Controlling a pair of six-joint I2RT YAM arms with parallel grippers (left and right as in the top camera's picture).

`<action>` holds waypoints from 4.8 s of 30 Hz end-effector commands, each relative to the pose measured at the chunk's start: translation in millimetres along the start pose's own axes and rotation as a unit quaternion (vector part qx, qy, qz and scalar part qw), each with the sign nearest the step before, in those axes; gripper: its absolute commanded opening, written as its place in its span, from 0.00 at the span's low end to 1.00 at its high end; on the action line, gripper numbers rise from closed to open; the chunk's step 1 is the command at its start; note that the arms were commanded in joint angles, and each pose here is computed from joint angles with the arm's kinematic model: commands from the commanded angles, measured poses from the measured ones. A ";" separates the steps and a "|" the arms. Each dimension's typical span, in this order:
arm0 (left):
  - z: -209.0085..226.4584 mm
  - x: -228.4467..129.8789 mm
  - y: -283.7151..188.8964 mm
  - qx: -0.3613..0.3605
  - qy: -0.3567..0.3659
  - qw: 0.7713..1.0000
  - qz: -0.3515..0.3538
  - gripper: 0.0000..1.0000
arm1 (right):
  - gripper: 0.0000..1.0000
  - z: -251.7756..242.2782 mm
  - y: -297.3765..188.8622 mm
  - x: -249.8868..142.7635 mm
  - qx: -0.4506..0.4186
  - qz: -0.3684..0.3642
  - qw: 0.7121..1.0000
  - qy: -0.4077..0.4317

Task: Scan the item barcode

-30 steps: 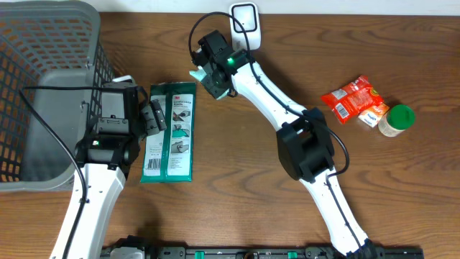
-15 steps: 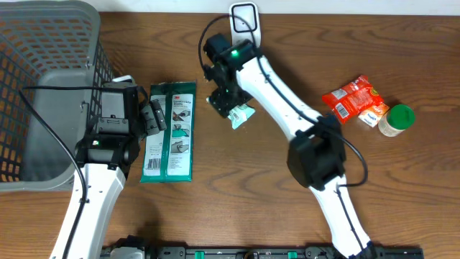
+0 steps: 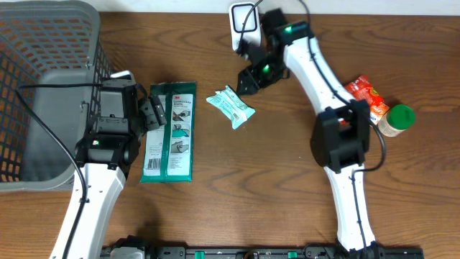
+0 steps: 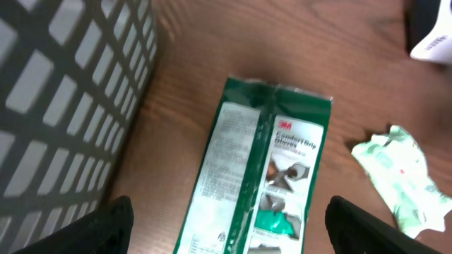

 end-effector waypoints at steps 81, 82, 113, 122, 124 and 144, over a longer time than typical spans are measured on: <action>-34.5 5.2 26.1 -0.153 -0.019 0.988 0.022 0.93 | 0.01 -6.7 -55.8 200.8 -0.657 -0.263 0.607 -0.363; -34.5 5.2 26.1 -0.153 -0.019 0.988 0.022 0.93 | 0.01 -5.3 -61.1 201.8 -0.664 -0.266 0.598 -0.361; -34.5 5.2 26.1 -0.153 -0.019 0.988 0.022 0.93 | 0.01 -16.9 -70.8 200.4 -0.653 -0.359 0.616 -0.257; -34.5 5.2 26.1 -0.153 -0.019 0.988 0.022 0.93 | 0.01 26.7 -156.7 177.0 -0.575 -0.395 0.700 -0.152; -34.5 5.0 26.1 -0.153 -0.019 0.988 0.022 0.93 | 0.01 35.7 -178.1 161.0 -0.549 -0.397 0.727 -0.116; -34.5 5.2 26.1 -0.153 -0.019 0.988 0.022 0.93 | 0.80 -6.0 -167.8 15.8 -0.220 -0.167 0.958 0.071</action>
Point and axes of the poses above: each gripper's point midway between its finger pads, its own y axis out along the fingers, its own z axis along the line the jaws close on, x = y × z, the point moved 2 cm from there along -y, back along the fingers, and after that the axes turned 8 degrees about y, right-handed, at the moved point
